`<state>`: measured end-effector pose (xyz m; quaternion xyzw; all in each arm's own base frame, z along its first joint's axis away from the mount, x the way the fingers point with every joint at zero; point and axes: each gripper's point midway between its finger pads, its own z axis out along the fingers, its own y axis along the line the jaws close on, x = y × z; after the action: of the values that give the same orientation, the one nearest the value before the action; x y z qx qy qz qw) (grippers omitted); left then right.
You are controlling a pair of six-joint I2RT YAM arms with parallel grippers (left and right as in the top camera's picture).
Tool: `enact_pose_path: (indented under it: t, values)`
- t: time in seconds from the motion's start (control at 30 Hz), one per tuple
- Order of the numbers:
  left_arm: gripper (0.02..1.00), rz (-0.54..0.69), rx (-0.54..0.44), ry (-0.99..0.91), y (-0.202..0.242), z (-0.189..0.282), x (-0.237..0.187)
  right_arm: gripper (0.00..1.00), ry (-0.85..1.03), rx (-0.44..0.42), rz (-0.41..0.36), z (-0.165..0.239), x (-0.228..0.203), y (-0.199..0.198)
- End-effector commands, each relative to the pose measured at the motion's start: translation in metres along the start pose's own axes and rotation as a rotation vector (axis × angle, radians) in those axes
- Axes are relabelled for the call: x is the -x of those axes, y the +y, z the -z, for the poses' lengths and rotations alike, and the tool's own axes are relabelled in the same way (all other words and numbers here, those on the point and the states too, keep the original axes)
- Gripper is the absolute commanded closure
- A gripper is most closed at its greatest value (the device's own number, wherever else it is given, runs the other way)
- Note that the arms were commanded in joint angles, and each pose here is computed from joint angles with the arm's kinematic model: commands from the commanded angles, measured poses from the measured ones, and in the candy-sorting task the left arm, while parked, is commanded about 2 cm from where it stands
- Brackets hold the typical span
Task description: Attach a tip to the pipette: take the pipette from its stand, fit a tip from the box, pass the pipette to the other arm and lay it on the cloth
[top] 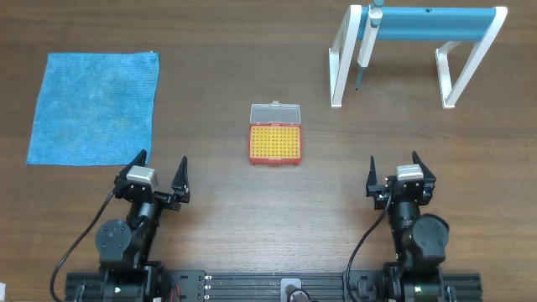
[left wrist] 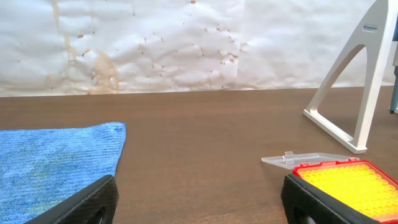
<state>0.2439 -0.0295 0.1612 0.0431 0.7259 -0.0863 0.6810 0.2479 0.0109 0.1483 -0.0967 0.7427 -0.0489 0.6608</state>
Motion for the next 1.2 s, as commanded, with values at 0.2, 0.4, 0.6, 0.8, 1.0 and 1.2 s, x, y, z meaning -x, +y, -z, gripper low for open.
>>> enact_pose_path:
  t: [0.2,0.4,0.6,0.8,1.0,1.2]
  values:
    - [0.169,-0.002,-0.003,0.001,-0.001,0.0,-0.001,0.189,-0.029,-0.005,-0.018,-0.021,0.035,-0.008]
    - [0.172,-0.002,-0.003,0.001,-0.001,0.0,-0.001,0.189,-0.076,0.006,-0.031,-0.054,0.051,-0.007]
    - [0.172,-0.002,-0.003,0.001,-0.001,0.0,-0.001,0.187,-0.125,0.023,-0.134,-0.095,0.07,-0.004]
    - [0.172,-0.002,-0.003,0.001,-0.001,0.0,-0.001,0.187,-0.216,0.009,-0.215,-0.13,0.087,-0.004]
    - [0.169,-0.002,-0.003,0.001,-0.001,0.0,-0.001,0.189,-0.199,-0.039,-0.23,-0.163,0.084,-0.005]
    - [0.172,-0.002,-0.003,0.001,-0.001,0.0,-0.001,0.187,-0.193,-0.125,-0.254,-0.182,0.085,-0.019]
